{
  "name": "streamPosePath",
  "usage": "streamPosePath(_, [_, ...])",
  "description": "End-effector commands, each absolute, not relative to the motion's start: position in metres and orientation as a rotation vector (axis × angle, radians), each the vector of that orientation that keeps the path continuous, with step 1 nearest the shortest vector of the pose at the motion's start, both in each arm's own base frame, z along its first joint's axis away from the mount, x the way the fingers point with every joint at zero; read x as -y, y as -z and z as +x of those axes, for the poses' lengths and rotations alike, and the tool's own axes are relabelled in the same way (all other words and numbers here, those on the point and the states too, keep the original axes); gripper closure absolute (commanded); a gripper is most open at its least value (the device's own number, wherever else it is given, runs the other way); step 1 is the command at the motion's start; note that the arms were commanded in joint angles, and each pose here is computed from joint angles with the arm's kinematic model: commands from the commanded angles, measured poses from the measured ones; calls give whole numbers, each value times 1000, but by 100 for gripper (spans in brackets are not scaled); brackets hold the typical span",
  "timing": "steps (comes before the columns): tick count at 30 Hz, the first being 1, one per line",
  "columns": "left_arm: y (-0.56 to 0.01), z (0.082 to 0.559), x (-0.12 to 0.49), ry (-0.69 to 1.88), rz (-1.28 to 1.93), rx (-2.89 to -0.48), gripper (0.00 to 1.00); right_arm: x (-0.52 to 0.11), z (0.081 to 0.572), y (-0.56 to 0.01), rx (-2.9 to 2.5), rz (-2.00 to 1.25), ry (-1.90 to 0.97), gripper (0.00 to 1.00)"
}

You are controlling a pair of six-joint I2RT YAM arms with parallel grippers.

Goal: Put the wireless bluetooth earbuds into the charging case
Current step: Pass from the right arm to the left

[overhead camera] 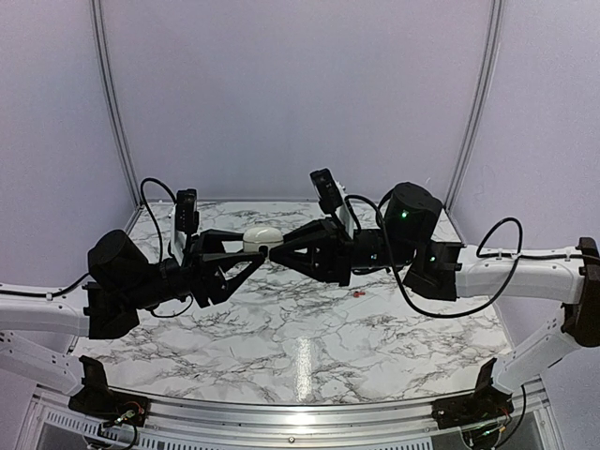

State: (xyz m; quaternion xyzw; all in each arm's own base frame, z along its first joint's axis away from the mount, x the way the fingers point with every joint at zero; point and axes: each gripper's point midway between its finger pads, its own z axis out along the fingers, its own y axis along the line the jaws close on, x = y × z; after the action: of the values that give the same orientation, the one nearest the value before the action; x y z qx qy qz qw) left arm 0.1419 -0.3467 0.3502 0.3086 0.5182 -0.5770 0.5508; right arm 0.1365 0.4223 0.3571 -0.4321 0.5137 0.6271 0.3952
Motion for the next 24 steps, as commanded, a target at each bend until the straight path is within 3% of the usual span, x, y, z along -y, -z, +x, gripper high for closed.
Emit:
streamPosePath(1, [-371, 140, 344, 1366, 713, -1156, 44, -420, 133, -367, -1261, -1086, -1585, 92])
streamPosePath(9, [-371, 144, 343, 1357, 689, -1169, 45, -420, 133, -366, -1267, -1083, -1580, 92])
streamPosePath(24, [-366, 144, 346, 1360, 707, -1180, 66, -422, 137, -366, -1280, -1082, -1559, 92])
